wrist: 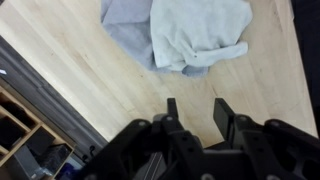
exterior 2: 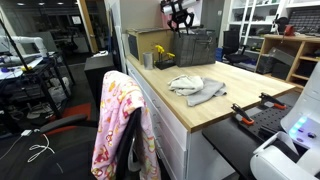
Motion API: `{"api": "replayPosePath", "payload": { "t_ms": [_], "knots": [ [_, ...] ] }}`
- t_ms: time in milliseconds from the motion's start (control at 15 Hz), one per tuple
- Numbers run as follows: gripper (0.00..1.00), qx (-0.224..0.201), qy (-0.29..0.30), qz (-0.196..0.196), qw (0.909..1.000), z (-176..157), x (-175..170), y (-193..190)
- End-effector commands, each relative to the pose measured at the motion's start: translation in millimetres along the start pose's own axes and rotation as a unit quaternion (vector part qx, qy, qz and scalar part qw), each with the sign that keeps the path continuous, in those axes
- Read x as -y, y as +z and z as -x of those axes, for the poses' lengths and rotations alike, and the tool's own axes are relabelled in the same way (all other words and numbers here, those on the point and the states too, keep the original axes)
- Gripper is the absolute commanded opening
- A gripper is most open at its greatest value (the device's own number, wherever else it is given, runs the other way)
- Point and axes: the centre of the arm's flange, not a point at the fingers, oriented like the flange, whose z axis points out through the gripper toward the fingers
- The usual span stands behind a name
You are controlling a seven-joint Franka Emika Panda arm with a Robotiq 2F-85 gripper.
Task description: Put the white towel on the counter.
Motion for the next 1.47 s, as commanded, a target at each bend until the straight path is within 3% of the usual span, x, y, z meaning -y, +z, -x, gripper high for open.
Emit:
{"api": "replayPosePath", "payload": {
  "t_ms": [0,200,333,467,667,933,1133,1267,1400],
  "knots": [
    [0.76,0.006,-0.046,-0.048,0.9977,89.1,20.5,-6.2],
    [0.97,0.033,-0.104,-0.117,0.9871,164.5,46.8,-23.4],
    [1.0,0.03,-0.144,-0.144,0.9786,192.3,52.2,-39.5],
    [1.0,0.019,-0.183,-0.16,0.9698,200.6,48.1,-52.1],
    [1.0,0.043,-0.25,-0.15,0.9556,188.7,34.9,-61.0],
    [1.0,0.079,-0.36,-0.13,0.9204,169.5,18.9,-61.9],
    [1.0,0.109,-0.433,-0.093,0.8899,154.7,-3.9,-61.6],
    [1.0,0.132,-0.472,-0.067,0.8692,147.5,-24.4,-57.7],
    [1.0,0.15,-0.494,-0.058,0.8545,145.0,-43.8,-54.3]
  ]
}}
